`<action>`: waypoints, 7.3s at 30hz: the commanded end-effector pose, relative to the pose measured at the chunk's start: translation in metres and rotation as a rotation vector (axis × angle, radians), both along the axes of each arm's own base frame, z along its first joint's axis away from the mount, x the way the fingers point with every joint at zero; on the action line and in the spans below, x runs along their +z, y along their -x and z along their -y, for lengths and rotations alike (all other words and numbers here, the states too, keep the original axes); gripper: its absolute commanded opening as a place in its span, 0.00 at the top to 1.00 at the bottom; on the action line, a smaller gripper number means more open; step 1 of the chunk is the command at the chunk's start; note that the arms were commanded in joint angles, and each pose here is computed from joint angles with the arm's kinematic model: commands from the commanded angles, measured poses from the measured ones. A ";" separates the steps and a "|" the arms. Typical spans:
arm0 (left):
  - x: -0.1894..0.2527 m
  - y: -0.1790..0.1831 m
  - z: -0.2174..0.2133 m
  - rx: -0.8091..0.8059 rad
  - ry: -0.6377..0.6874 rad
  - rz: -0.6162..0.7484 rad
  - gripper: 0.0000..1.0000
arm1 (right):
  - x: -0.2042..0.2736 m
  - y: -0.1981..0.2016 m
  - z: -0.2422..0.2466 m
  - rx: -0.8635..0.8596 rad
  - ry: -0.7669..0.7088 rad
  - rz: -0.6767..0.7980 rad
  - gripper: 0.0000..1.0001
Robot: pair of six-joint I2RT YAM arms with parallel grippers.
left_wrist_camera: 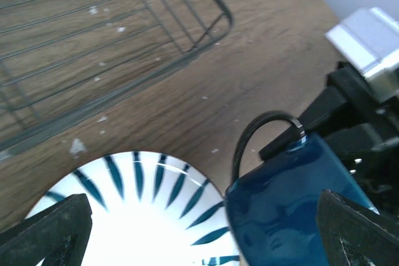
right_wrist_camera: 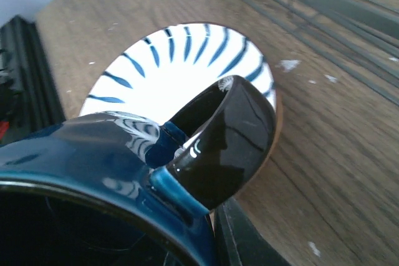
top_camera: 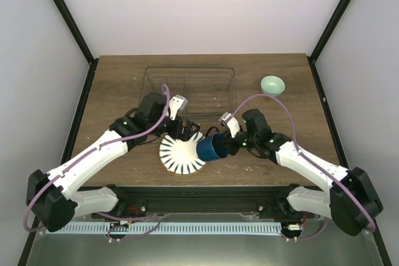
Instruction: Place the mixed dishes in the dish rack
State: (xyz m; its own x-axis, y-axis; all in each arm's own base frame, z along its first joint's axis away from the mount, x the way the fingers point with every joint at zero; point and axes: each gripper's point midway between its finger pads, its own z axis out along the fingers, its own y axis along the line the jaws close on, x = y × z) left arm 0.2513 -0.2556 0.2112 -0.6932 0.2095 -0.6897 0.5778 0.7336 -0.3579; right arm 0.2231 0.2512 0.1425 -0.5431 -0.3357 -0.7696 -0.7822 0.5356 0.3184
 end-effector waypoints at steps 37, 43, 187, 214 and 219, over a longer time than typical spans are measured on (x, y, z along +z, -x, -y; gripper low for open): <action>0.034 0.053 0.019 -0.329 0.522 -0.150 0.17 | 0.099 0.058 -0.023 0.359 -0.442 0.310 0.99; 0.036 0.054 0.022 -0.350 0.551 -0.153 0.22 | 0.099 0.061 -0.027 0.388 -0.465 0.283 0.99; -0.063 0.030 0.078 -0.209 -0.014 -0.299 0.10 | 0.007 -0.035 0.132 -0.930 0.542 -0.271 0.49; -0.114 -0.007 0.132 -0.025 -0.247 -0.338 0.12 | 0.107 -0.034 0.191 -1.209 0.330 0.045 0.48; -0.122 -0.003 0.145 -0.005 -0.281 -0.337 0.14 | 0.106 -0.033 0.191 -1.196 0.331 0.055 0.47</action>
State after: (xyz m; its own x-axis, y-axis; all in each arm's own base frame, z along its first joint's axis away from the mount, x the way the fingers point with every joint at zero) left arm 0.2561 -0.3967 0.0964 -0.8578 0.3720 -0.3547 0.4931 0.7905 -0.3633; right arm 0.2554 0.0641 0.2418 -0.6433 0.1696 -0.7466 0.2357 0.9717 0.0177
